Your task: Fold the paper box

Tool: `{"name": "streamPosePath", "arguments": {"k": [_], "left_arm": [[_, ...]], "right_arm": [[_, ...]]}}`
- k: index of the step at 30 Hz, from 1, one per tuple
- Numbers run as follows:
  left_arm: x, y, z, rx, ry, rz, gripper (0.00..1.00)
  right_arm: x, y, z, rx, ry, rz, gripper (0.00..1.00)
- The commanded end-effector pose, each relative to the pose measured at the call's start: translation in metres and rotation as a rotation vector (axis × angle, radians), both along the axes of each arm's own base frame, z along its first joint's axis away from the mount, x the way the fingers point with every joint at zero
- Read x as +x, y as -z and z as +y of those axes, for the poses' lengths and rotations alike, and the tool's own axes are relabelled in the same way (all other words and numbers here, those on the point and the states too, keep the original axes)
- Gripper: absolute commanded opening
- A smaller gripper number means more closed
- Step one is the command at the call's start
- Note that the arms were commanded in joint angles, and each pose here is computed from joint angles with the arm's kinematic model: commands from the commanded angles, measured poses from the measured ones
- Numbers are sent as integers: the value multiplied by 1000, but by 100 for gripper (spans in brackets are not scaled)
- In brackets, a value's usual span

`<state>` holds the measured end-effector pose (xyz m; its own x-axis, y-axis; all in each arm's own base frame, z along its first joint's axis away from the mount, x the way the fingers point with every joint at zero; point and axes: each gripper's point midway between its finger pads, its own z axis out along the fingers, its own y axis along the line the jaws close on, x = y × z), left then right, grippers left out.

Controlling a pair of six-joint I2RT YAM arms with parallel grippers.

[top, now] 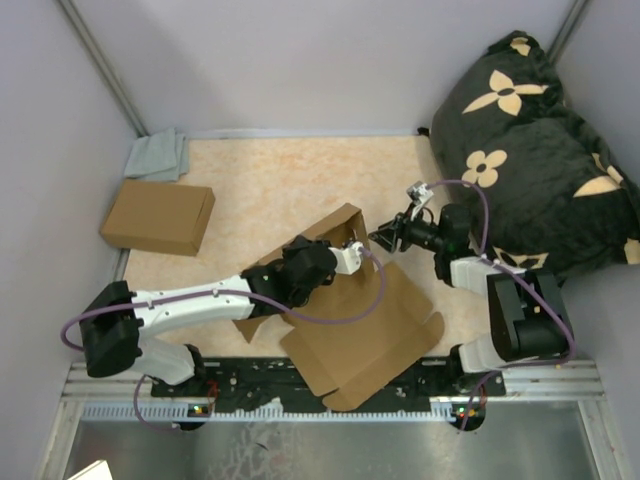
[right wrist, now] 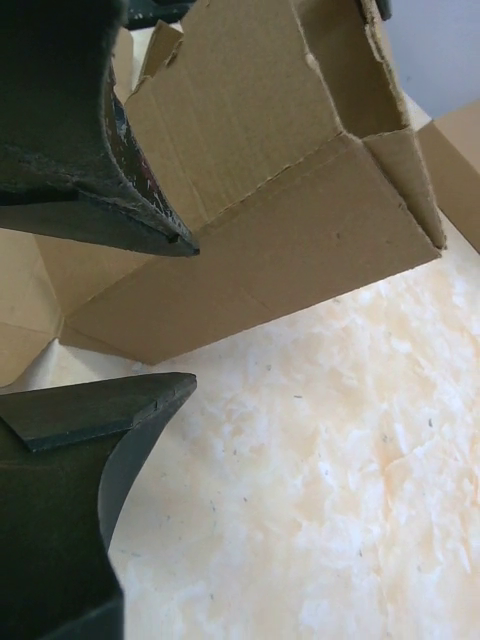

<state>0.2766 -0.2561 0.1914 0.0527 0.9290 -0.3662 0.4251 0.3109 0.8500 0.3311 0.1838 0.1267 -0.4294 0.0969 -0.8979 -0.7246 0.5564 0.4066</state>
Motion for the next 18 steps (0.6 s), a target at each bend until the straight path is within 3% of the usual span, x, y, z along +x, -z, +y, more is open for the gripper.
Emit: {"name": "streamPosePath", "arguments": {"k": [1,9,18], "left_arm": [[-4,-9,-5,-23,-3,-11,0],[-19,2,-6,17,-29,-52,0],[-33,9,-4,48,-47,-93,0]], "right_arm": [[16,-24,-10,-56,71,-100,51],[25,-12,-24,-122,164,-68,51],[14,-19,-35,-53,141,-119,51]]}}
